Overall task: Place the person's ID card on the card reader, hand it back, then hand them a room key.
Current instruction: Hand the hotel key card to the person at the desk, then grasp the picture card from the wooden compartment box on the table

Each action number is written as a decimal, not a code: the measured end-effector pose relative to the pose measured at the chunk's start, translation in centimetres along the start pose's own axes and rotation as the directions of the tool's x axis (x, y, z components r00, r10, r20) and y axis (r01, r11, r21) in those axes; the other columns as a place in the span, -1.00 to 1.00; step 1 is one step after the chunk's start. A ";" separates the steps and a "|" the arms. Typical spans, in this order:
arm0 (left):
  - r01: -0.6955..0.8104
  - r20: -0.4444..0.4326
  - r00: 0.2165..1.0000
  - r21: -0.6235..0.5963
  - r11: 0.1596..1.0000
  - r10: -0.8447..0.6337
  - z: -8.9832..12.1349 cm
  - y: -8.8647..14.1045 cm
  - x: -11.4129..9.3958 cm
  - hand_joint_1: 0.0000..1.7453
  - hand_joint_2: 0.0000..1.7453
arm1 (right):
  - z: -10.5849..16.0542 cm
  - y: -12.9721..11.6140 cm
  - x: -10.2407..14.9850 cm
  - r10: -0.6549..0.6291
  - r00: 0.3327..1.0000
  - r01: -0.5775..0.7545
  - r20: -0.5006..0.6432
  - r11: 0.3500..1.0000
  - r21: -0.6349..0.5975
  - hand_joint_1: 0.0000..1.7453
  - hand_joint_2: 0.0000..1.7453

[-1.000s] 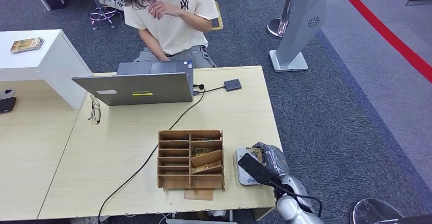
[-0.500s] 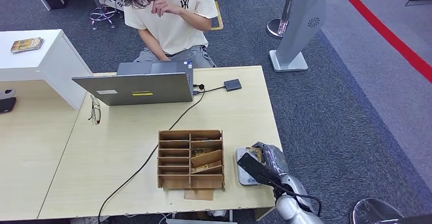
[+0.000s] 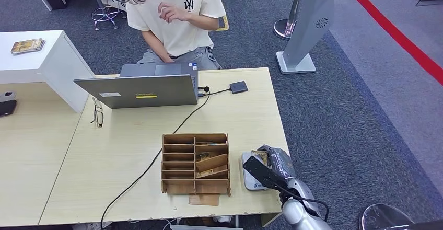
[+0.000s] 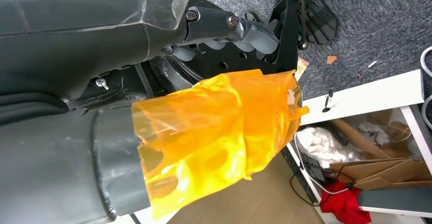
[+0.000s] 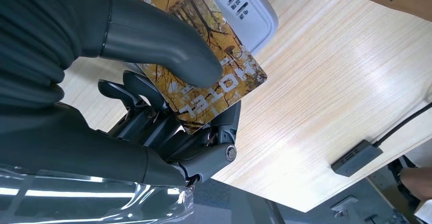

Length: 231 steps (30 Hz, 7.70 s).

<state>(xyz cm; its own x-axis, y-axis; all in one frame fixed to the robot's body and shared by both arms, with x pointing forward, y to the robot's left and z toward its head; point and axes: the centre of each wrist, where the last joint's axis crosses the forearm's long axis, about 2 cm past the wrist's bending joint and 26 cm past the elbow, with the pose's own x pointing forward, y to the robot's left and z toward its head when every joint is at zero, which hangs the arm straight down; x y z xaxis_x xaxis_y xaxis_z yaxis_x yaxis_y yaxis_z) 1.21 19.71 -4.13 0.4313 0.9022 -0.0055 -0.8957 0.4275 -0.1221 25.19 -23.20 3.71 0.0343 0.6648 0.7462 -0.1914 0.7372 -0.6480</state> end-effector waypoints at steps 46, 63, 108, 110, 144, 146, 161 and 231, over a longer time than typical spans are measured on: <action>-0.012 -0.006 1.000 0.002 1.000 0.012 0.0 0.0 0.0 -1.00 -1.00 | 0.0 0.0 0.0 0.000 1.000 0.000 -0.004 1.000 -0.001 1.00 1.00; -0.013 -0.007 1.000 0.002 1.000 0.013 0.0 0.0 0.0 -1.00 -1.00 | 0.0 0.1 0.0 0.000 1.000 0.000 0.001 1.000 0.000 1.00 1.00; 0.009 0.049 0.999 -0.028 1.000 -0.007 -0.1 -0.7 -0.3 -1.00 -1.00 | -3.0 -1.8 8.6 -0.221 0.899 0.305 0.378 0.936 -0.178 1.00 1.00; 0.018 0.051 0.999 -0.032 0.999 -0.016 -0.1 -0.8 -0.3 -1.00 -1.00 | -3.5 -1.9 9.9 -0.249 0.874 0.343 0.418 0.925 -0.166 1.00 1.00; 0.357 0.093 0.933 -0.088 0.930 -0.349 -2.8 -0.1 1.4 -1.00 -1.00 | -11.2 -3.3 29.9 -0.284 0.706 0.303 0.649 0.949 0.086 1.00 1.00; 0.382 0.095 0.922 -0.085 0.920 -0.374 -3.0 0.3 1.7 -1.00 -1.00 | -11.9 -3.8 30.7 -0.259 0.726 0.285 0.638 0.957 0.064 1.00 1.00; 0.424 0.090 0.904 -0.055 0.904 -0.418 -4.1 2.4 3.5 -1.00 -1.00 | -14.5 -5.5 32.3 -0.162 0.823 0.222 0.544 0.974 -0.045 1.00 1.00; 0.142 0.214 0.964 0.090 0.986 -0.158 -5.9 0.0 4.7 -1.00 -1.00 | -6.9 -3.8 27.8 -0.537 0.461 0.601 0.706 0.775 0.196 -1.00 1.00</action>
<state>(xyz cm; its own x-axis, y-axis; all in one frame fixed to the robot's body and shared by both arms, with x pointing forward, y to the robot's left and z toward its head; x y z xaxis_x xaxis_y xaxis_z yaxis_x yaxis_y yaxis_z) 3.88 23.56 -10.04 0.5345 0.8144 0.2261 -0.8315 0.5546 -0.0317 33.63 -6.75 25.85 -0.5744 -0.1743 0.7998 -0.3198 0.9472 -0.0232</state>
